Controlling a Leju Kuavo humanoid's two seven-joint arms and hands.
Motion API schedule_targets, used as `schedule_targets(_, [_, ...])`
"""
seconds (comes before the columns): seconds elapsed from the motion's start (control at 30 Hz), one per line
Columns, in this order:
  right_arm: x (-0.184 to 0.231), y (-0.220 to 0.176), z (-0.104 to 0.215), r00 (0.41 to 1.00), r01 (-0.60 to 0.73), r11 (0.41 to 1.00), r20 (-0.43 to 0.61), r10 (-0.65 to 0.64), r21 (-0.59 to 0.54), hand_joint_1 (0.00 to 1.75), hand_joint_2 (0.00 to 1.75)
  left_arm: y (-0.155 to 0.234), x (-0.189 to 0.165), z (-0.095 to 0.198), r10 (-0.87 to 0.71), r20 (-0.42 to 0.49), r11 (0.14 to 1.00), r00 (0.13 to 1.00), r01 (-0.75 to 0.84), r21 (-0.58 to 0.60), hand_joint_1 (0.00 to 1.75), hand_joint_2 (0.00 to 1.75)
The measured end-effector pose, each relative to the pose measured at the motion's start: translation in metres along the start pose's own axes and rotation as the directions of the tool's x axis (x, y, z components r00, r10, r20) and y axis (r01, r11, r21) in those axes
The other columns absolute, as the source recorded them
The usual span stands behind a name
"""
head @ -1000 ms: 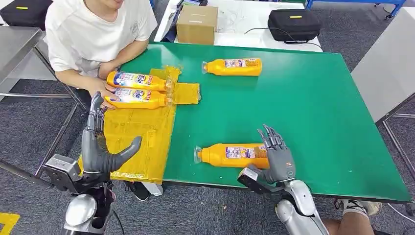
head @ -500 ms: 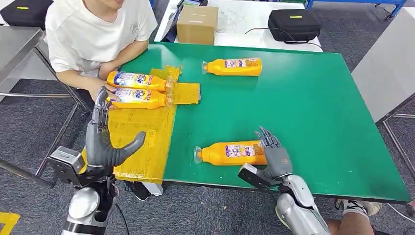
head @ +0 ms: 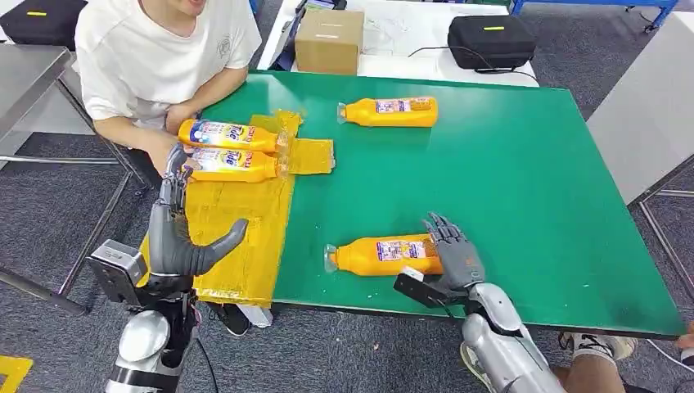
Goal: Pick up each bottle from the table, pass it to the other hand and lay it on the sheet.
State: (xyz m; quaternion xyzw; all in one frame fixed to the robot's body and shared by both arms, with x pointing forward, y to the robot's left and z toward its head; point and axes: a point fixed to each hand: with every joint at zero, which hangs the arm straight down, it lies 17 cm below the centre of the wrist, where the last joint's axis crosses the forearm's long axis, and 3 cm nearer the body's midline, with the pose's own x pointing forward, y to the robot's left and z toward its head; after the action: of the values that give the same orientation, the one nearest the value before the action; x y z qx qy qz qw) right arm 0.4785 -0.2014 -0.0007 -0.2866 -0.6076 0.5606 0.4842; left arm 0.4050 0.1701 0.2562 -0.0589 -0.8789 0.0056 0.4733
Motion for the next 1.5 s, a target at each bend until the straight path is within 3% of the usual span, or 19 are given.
schedule_targets(0.23, [-0.012,0.007,-0.018,0.998,-0.062,0.985,-0.017,0.066,0.163,0.07,1.75,-0.002,-0.012,0.003,0.057,-0.056,0.998,0.997,-0.058,-0.009,0.00,1.75])
schedule_targets(0.27, [-0.014,0.008,-0.021,0.997,-0.071,0.979,-0.017,0.076,0.192,1.48,1.75,-0.003,-0.015,0.004,0.063,-0.063,0.998,0.996,-0.063,-0.011,0.00,1.75])
schedule_targets(0.3, [-0.015,0.008,-0.023,0.996,-0.081,0.973,-0.017,0.086,0.216,1.68,1.75,-0.003,-0.016,0.004,0.066,-0.068,0.998,0.995,-0.067,-0.010,0.00,1.75])
schedule_targets(0.33, [-0.017,0.010,-0.024,0.995,-0.093,0.966,-0.016,0.100,0.241,1.75,1.75,-0.003,-0.018,0.005,0.067,-0.073,0.998,0.995,-0.068,-0.010,0.00,1.75])
schedule_targets(0.67, [-0.022,0.009,-0.031,0.989,-0.144,0.915,0.031,0.143,0.378,1.75,1.75,0.001,-0.031,0.005,0.068,-0.099,0.998,0.993,-0.068,-0.001,0.00,1.75])
schedule_targets(1.03, [-0.022,0.009,-0.031,0.987,-0.161,0.902,0.054,0.152,0.400,1.75,1.75,0.001,-0.036,0.003,0.066,-0.103,0.998,0.993,-0.067,-0.003,0.00,1.75])
schedule_targets(1.2, [-0.011,0.013,-0.029,0.996,-0.078,0.931,0.069,0.057,0.357,1.75,1.75,0.001,-0.036,0.007,0.068,-0.102,0.998,0.992,-0.068,-0.001,0.00,1.75])
schedule_targets(1.5, [-0.010,0.017,-0.026,0.997,-0.061,0.935,0.066,0.040,0.350,1.75,1.75,0.001,-0.039,0.012,0.069,-0.114,0.998,0.991,-0.069,0.001,0.00,1.75])
